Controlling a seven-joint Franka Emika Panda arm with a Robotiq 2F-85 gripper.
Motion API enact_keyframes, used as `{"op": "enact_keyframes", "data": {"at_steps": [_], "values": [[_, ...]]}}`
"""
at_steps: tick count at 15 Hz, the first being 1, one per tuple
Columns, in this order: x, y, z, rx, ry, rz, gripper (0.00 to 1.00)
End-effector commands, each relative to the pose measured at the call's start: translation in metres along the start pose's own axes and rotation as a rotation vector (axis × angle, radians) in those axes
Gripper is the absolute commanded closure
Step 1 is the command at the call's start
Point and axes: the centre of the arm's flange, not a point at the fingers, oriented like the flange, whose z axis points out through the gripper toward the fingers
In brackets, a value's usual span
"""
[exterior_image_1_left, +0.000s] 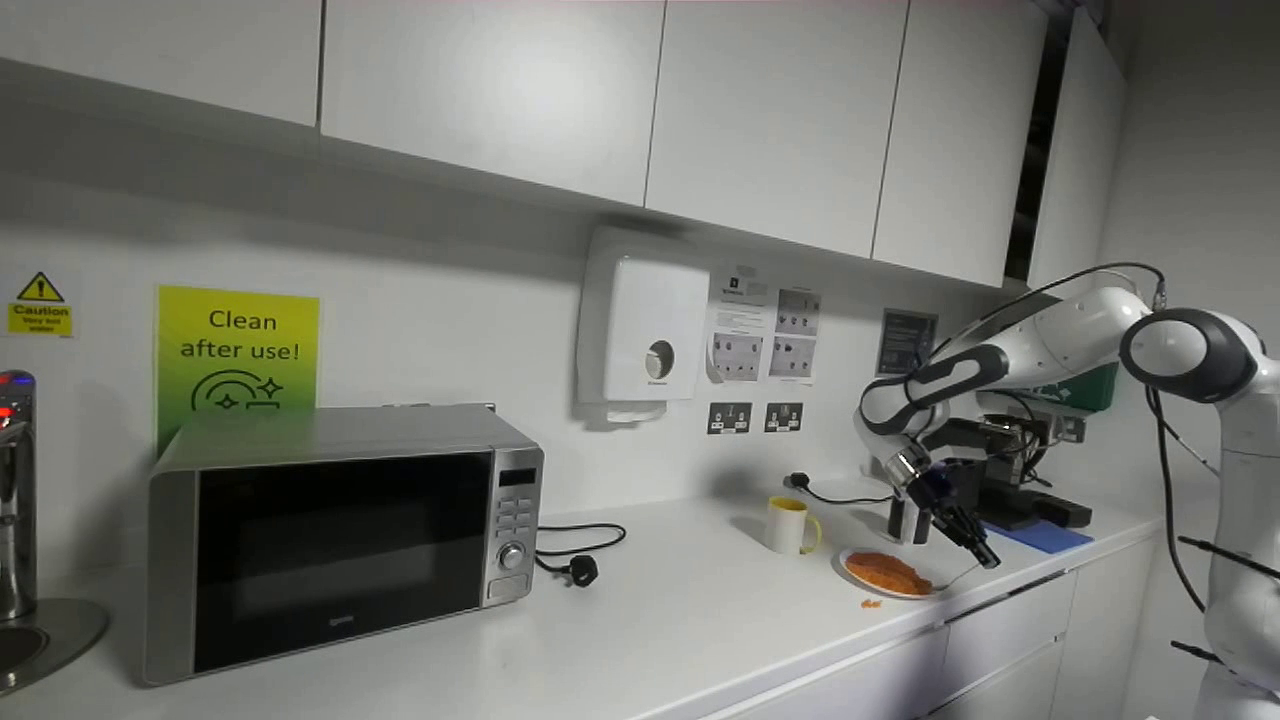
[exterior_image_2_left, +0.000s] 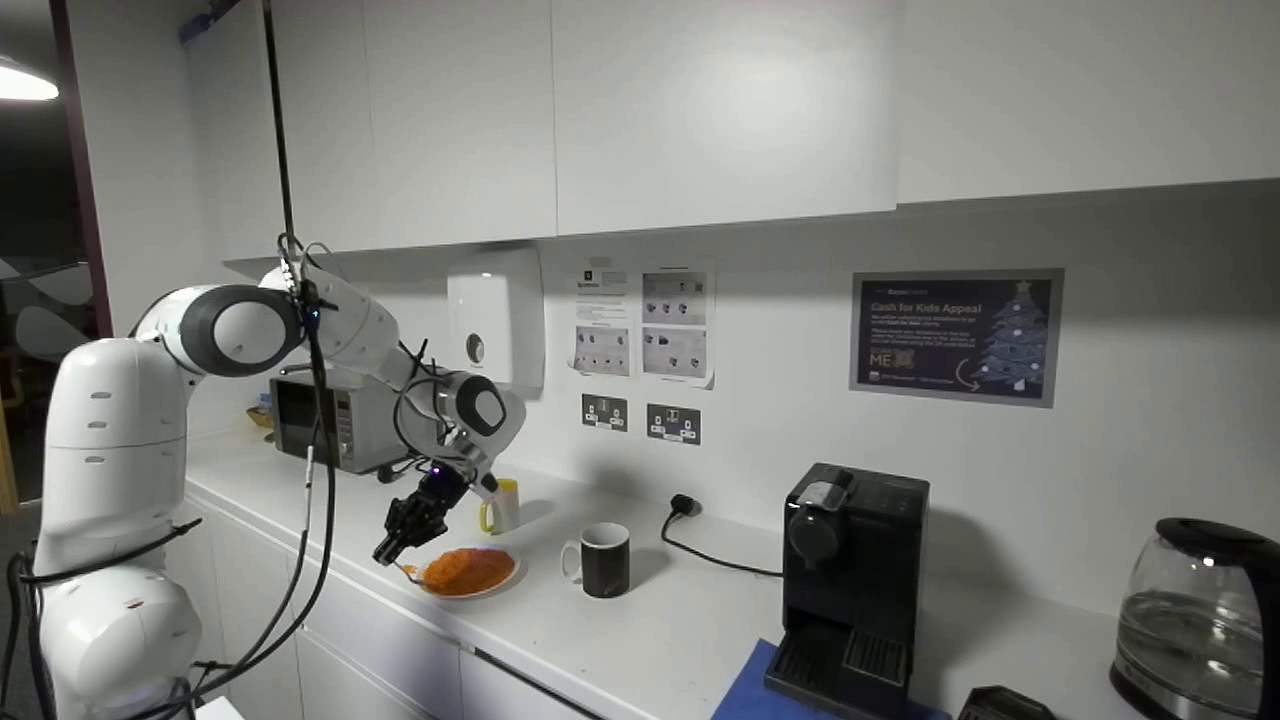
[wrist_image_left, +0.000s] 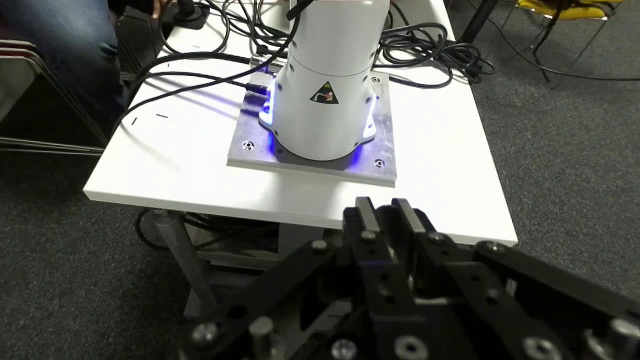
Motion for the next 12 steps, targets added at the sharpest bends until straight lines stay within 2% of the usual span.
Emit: {"op": "enact_keyframes", "data": {"at_steps": [1, 12], "values": [[0.004, 0.005, -0.012, 0.022, -0.017, -0.033, 0.97], [0.022, 0.007, -0.014, 0.017, -0.03, -0.046, 0.97]]}}
